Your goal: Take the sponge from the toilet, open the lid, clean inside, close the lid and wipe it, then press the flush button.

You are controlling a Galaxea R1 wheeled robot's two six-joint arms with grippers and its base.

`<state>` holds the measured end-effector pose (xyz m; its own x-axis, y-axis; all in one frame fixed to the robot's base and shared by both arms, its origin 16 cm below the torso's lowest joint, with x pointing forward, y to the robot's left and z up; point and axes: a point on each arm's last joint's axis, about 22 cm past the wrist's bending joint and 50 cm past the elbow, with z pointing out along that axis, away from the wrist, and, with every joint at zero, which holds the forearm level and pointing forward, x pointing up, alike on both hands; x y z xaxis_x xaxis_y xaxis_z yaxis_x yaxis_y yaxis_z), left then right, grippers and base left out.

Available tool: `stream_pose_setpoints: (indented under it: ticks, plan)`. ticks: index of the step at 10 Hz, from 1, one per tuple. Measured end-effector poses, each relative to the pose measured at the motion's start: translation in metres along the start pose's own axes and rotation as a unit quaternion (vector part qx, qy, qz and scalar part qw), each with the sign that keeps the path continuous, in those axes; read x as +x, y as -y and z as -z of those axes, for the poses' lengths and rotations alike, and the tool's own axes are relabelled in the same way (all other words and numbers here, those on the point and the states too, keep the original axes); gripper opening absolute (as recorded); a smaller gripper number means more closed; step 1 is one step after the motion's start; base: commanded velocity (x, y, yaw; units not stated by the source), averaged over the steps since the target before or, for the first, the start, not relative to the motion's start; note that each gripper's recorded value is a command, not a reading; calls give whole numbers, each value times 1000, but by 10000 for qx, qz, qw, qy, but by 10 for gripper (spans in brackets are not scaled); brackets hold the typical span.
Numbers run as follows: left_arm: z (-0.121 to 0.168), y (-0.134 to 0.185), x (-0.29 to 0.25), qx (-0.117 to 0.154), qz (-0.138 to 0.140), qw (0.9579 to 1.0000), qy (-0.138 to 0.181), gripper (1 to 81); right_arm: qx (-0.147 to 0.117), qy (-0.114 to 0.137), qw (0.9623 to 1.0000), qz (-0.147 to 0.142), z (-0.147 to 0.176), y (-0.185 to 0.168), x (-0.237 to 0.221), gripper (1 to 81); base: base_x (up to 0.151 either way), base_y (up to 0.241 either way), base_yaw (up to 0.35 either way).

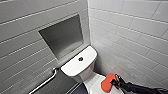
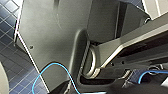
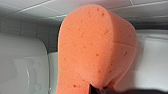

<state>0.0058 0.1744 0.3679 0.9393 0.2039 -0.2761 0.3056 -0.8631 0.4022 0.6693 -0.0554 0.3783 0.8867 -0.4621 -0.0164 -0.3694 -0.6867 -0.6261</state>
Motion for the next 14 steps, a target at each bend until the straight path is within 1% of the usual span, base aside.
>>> stream_pose_setpoints:
  ticks: [1,3,5,7,9,11,12,14]
  plan:
    - [0,1,-5,17,27,10000,65,811,-111,50,9999,-56,-4,-17,-8,10,0,0,0]
    - [0,2,-6,21,35,10000,76,811,-237,-11,9997,-100,-4,-35,-6,10,0,0,0]
    - [-1,0,-5,8,36,10000,70,811,-248,-140,9995,-139,-6,-46,-6,10,0,0,0]
    - [-2,-1,-7,13,43,10000,66,811,-198,-209,9994,-189,3,-64,-6,10,0,0,0]
    - [-6,-10,-7,-42,7,10000,52,811,-75,-89,9996,-247,17,-78,-20,10,0,0,0]
    - [-11,-21,-6,-115,-67,9999,51,811,-7,136,9990,-435,44,-122,-64,10,0,0,0]
    - [-10,-19,-7,-103,-67,9999,55,811,-4,169,9985,-529,59,-145,-81,10,0,0,0]
    - [-8,-12,-10,-51,-58,9999,67,811,71,111,9978,-645,74,-167,-96,10,0,0,0]
